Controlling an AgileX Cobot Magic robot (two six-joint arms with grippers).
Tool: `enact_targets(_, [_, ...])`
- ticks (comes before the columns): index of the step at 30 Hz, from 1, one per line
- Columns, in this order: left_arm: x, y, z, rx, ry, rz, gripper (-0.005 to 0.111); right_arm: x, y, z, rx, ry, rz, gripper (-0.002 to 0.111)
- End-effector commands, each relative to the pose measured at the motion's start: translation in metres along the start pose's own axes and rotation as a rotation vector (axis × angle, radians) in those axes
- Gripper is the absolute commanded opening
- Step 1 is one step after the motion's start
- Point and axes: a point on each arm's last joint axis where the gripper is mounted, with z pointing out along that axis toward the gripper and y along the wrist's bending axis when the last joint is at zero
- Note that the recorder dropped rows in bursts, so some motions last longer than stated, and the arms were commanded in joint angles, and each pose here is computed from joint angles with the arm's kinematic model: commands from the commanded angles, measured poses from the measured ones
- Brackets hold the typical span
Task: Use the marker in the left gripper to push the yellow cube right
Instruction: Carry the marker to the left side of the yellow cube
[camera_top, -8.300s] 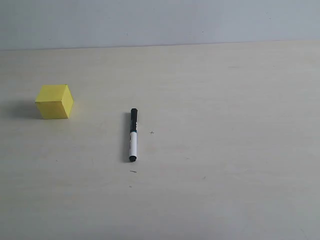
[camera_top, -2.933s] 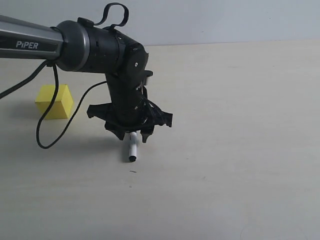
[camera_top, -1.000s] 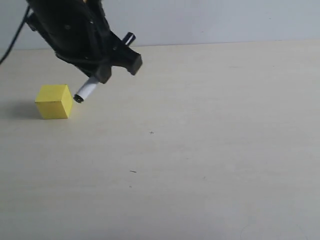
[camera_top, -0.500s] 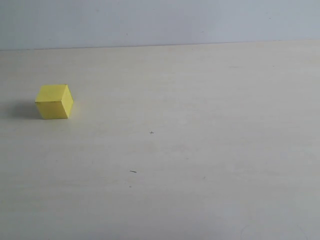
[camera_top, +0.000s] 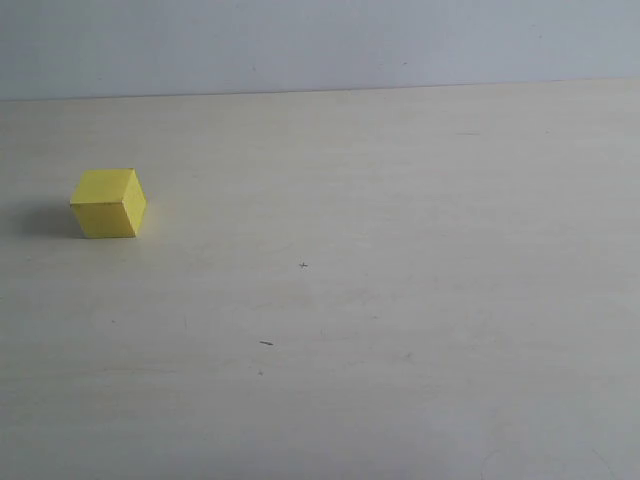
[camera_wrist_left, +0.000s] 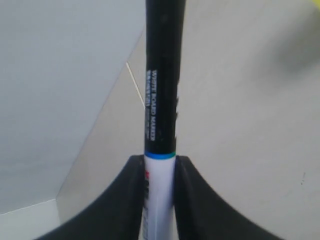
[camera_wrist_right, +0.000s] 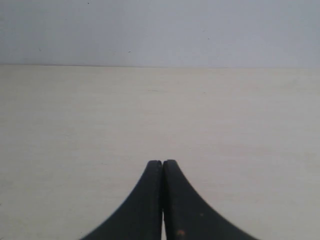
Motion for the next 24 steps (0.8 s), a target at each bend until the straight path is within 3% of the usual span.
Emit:
enact_targets(1, [0.013,0.001,0.052,0.169,-0.033,0.108,0.0,0.001,0.0,0.0,0.008,-0.003,0.0,0.0])
enact_targets(4, [0.028,0.0,0.09,0.316,-0.041,0.112,0.0,0.001,0.0,0.0,0.008,-0.003,0.0,0.0])
enact_targets(8, [0.028,-0.008,0.135,0.466,-0.092,0.115,0.0,0.001,0.0,0.0,0.008,-0.003,0.0,0.0])
enact_targets(14, [0.014,-0.026,0.197,0.553,-0.045,0.129,0.0,0.001,0.0,0.0,0.008,-0.003,0.0,0.0])
enact_targets(17, [0.006,-0.037,0.215,0.582,-0.034,0.144,0.0,0.0,-0.001,0.0,0.01,-0.015,0.0,0.0])
enact_targets(19, [0.003,-0.034,0.219,0.574,-0.04,0.149,0.0,0.0,-0.001,0.0,0.01,-0.015,0.0,0.0])
enact_targets(24, [0.008,-0.022,0.221,0.539,-0.099,0.378,0.0,0.0,-0.001,0.0,0.01,-0.015,0.0,0.0])
